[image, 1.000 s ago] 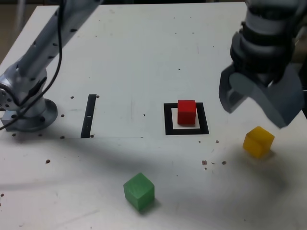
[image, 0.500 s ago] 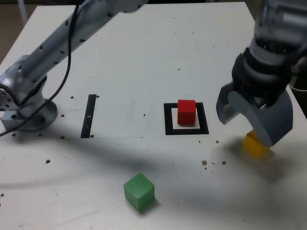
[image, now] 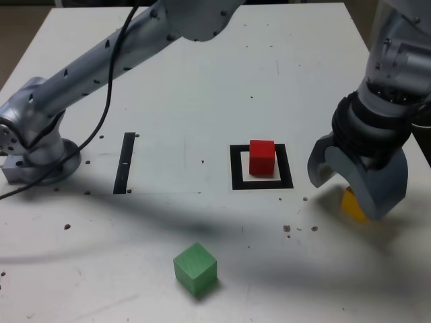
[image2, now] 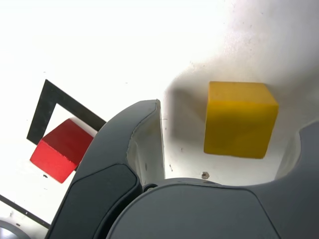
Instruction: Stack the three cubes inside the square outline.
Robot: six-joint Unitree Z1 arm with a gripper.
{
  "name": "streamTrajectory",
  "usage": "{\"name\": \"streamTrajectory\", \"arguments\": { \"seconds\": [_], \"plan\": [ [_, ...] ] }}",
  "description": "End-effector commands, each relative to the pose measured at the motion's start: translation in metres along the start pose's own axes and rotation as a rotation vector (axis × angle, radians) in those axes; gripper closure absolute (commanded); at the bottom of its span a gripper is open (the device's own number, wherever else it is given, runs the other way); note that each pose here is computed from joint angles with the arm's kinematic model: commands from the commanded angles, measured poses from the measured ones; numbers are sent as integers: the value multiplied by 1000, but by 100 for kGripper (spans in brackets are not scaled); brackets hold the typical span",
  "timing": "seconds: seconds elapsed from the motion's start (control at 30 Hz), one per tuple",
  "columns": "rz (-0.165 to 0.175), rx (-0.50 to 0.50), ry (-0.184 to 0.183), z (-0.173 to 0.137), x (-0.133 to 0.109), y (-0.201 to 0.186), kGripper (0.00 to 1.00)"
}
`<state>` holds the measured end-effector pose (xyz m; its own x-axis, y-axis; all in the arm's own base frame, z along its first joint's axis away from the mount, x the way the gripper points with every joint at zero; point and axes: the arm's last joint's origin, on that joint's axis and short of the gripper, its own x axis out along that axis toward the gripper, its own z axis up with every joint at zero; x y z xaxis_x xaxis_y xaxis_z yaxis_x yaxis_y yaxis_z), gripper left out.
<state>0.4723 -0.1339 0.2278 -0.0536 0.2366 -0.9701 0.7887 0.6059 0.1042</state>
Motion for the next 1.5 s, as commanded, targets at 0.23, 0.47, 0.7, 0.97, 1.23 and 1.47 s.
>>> {"name": "streamTrajectory", "arguments": {
  "seconds": [0.23,0.47,0.7,0.97,1.23,1.47],
  "plan": [
    [7,-26,-7,0,-2,2,48],
    [0,-38,-21,3,-1,2,59],
    [-4,-39,-25,5,1,2,59],
    [-7,-39,-27,4,1,2,60],
    [-7,-40,-35,3,-3,2,72],
    [2,-52,-53,-8,-22,-1,73]
  ]
}}
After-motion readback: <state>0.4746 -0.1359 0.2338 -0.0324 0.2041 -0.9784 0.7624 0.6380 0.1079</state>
